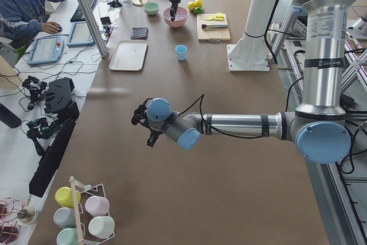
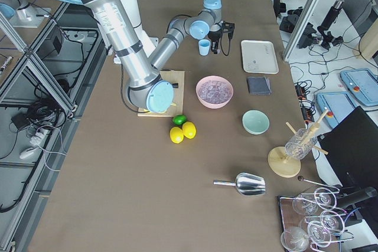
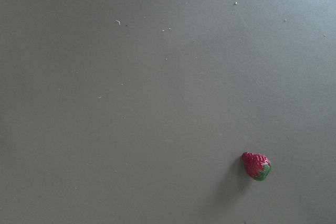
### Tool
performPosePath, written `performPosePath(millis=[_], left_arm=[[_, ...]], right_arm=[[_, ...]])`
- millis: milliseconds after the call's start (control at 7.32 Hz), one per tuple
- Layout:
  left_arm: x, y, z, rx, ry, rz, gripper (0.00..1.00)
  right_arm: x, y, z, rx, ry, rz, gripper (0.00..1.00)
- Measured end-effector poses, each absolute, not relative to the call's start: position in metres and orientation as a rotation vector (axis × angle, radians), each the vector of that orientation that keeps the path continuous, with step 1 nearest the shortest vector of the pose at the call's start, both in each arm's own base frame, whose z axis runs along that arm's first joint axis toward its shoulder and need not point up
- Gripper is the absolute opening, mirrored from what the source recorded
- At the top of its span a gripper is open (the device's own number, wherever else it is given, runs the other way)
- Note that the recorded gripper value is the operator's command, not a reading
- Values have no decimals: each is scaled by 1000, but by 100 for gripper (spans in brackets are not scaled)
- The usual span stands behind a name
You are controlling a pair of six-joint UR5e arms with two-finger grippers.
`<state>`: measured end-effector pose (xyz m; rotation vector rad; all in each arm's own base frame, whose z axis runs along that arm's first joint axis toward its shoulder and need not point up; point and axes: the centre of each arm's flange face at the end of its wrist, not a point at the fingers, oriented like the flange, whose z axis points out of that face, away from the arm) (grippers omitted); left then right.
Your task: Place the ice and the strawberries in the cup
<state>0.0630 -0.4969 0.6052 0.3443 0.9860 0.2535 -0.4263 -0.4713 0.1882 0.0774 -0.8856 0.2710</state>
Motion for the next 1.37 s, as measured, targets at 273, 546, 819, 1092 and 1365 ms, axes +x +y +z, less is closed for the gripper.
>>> performPosePath(millis=[273, 546, 819, 1092, 1365], left_arm=[[63, -496, 606, 339, 988, 247, 98], [63, -496, 608, 335, 988, 243, 98], [63, -495, 611, 330, 987, 241, 98], [63, -495, 614, 327, 986, 241, 98], [63, -495, 615, 326, 986, 241, 98]], right_arm=[[-483, -426, 138, 87, -830, 357, 0], [-510, -405, 124, 93, -815, 375, 0], [-541, -402, 109, 96, -801, 425, 0], [-565, -405, 103, 107, -786, 460, 0], [-580, -408, 112, 115, -786, 463, 0]])
